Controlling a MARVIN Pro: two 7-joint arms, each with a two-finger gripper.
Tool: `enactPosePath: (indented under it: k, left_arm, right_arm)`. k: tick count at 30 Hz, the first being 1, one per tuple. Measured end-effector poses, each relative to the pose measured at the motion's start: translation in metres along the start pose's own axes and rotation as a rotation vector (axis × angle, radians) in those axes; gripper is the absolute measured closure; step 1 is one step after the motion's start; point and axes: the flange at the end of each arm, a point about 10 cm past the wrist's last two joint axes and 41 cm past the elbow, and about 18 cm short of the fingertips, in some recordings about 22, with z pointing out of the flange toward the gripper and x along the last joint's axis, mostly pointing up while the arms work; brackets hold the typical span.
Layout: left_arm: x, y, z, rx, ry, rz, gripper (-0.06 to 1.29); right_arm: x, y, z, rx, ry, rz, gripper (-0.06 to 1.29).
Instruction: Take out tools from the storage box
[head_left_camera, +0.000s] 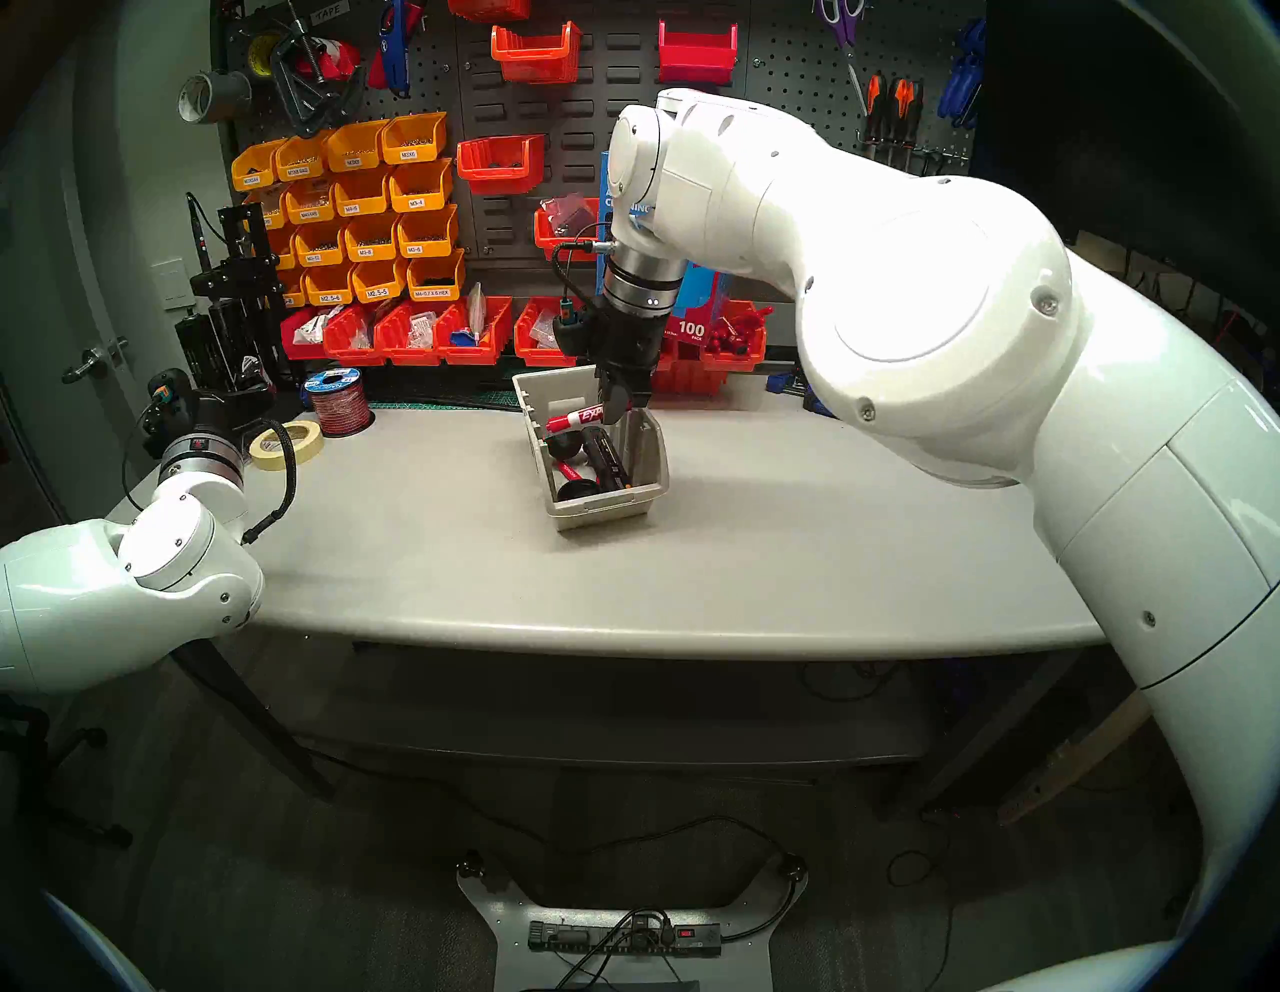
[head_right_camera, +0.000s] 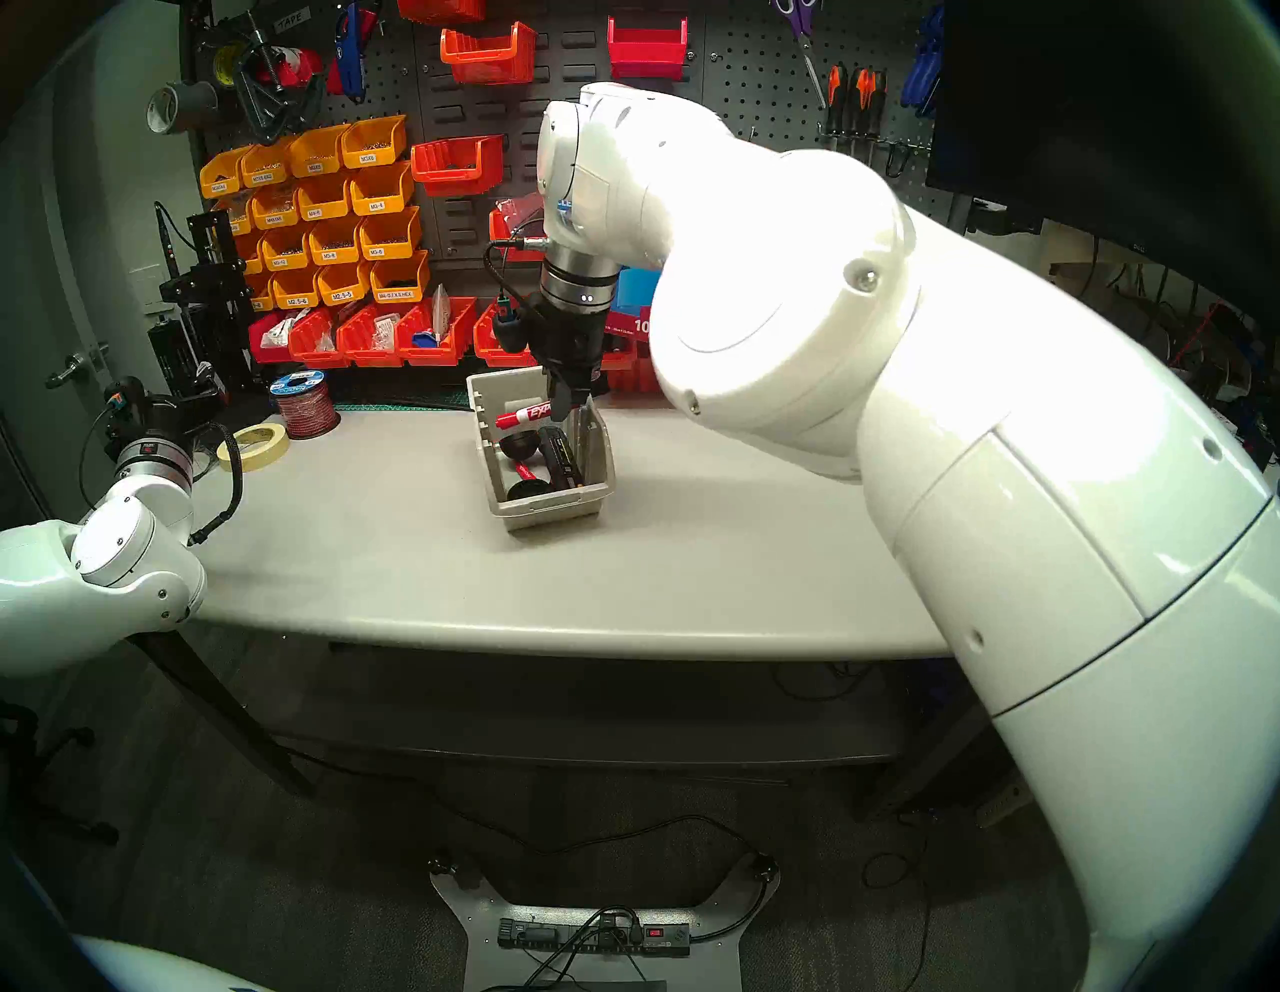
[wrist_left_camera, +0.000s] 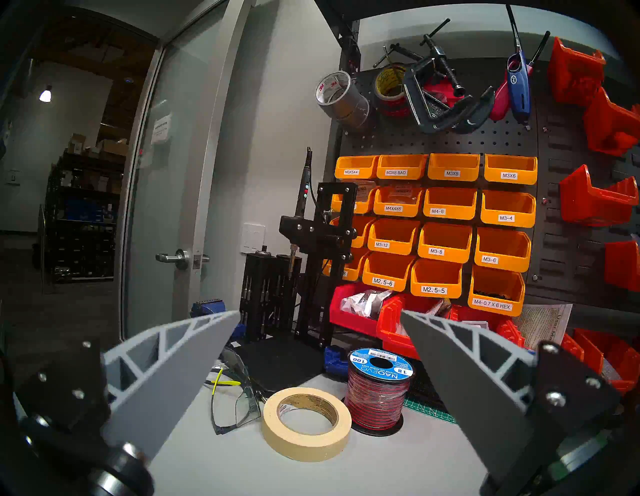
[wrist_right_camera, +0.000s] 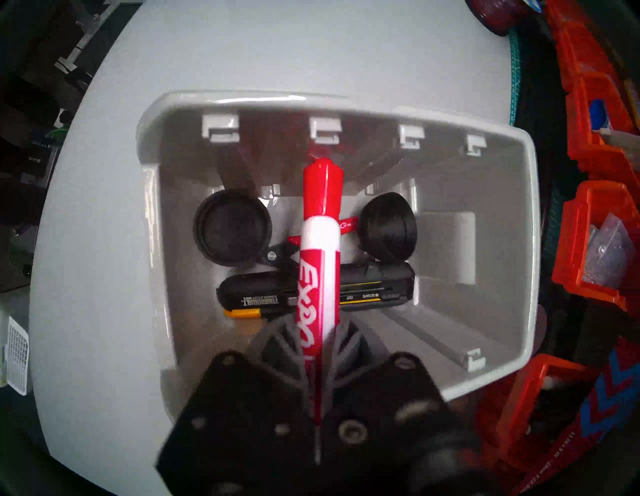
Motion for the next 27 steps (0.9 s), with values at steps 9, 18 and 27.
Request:
enactPosePath:
  k: [9, 18, 27]
  left_arm:
    - [0.0, 0.0, 0.0, 0.0, 0.0, 0.0, -0.03]
    - [0.0, 0.0, 0.0, 0.0, 0.0, 0.0, -0.03]
    - [0.0, 0.0, 0.0, 0.0, 0.0, 0.0, -0.03]
  right_arm:
    - [-0.02, 0.007, -0.022, -0.052, 0.001, 0.067, 1.25]
    - [-0.05, 0.007, -0.033, -0.056, -0.012, 0.156, 1.25]
    - [-0.092, 0.001, -0.039, -0.026, -0.048, 0.263, 1.25]
